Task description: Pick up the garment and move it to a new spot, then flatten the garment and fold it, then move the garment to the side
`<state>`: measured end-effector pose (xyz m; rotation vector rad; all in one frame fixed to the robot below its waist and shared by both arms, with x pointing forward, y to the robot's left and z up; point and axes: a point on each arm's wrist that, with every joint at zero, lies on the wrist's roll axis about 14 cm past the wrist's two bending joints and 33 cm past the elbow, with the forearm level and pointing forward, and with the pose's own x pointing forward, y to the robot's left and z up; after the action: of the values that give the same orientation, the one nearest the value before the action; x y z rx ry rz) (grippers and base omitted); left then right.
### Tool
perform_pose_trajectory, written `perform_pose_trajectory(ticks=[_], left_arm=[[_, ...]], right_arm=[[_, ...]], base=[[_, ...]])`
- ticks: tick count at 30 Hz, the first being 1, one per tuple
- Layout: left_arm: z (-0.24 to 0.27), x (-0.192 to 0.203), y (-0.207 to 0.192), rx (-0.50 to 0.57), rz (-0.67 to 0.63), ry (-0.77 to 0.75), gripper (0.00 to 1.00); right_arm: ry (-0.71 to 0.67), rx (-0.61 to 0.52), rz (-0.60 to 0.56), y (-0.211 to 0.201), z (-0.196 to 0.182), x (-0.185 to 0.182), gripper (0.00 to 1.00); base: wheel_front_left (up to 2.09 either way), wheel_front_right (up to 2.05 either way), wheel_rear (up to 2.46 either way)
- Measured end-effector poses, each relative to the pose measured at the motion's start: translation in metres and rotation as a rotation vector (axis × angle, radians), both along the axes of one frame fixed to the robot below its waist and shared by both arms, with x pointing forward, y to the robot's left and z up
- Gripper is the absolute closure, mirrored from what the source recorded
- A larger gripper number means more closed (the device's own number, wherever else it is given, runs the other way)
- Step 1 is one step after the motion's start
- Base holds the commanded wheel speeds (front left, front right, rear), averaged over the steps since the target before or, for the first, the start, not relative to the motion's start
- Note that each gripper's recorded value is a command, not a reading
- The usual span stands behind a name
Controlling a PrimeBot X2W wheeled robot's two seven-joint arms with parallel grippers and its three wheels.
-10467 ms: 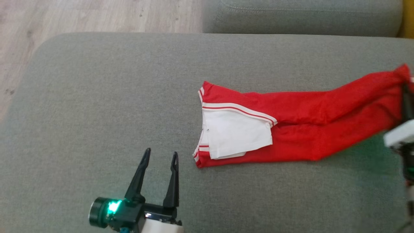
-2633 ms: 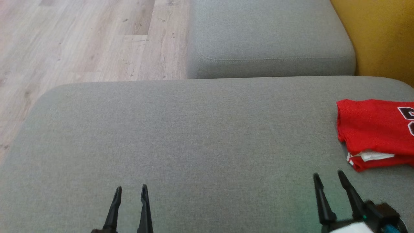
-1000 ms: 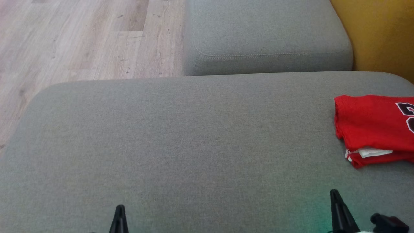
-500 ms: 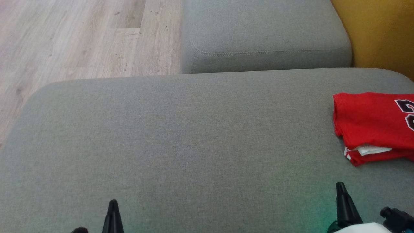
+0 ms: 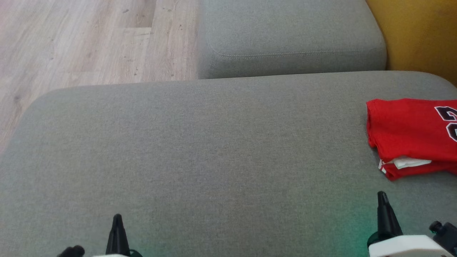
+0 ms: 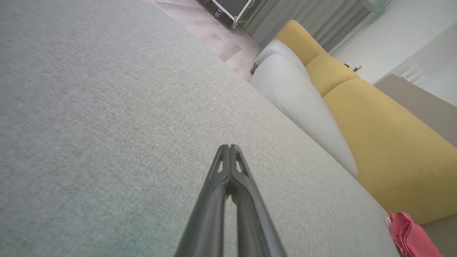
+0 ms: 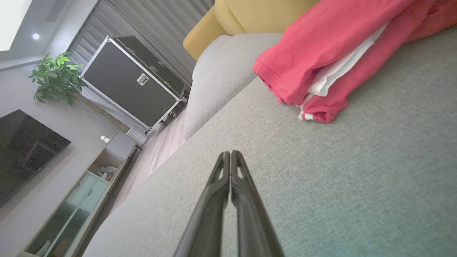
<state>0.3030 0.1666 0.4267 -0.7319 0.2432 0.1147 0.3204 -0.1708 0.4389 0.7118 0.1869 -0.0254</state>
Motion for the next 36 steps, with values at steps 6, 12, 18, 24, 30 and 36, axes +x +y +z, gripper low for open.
perform_pose_trajectory(ticks=[6, 12, 18, 24, 30, 36], left_arm=[[0.003, 0.006, 0.004, -0.065, 0.021, -0.003, 1.00], [0.004, 0.011, 0.004, -0.134, 0.028, -0.001, 1.00], [0.008, 0.018, 0.006, -0.204, 0.042, -0.015, 1.00], [0.011, 0.023, 0.006, -0.271, 0.048, -0.019, 1.00], [0.014, 0.028, 0.009, -0.339, 0.063, -0.026, 1.00], [0.017, 0.034, 0.009, -0.406, 0.069, -0.036, 1.00]], right_arm=[[0.008, 0.068, -0.027, -0.004, -0.001, 0.001, 1.00], [0.007, 0.138, -0.045, -0.006, 0.003, 0.008, 1.00], [0.003, 0.207, -0.067, -0.009, 0.006, 0.012, 1.00], [0.009, 0.275, -0.090, -0.013, 0.005, 0.014, 1.00], [-0.005, 0.345, -0.102, -0.015, 0.011, 0.022, 1.00], [0.003, 0.413, -0.120, -0.017, 0.010, 0.022, 1.00]], base=[[0.00, 0.00, 0.00], [0.00, 0.00, 0.00], [0.00, 0.00, 0.00], [0.00, 0.00, 0.00], [0.00, 0.00, 0.00], [0.00, 0.00, 0.00]])
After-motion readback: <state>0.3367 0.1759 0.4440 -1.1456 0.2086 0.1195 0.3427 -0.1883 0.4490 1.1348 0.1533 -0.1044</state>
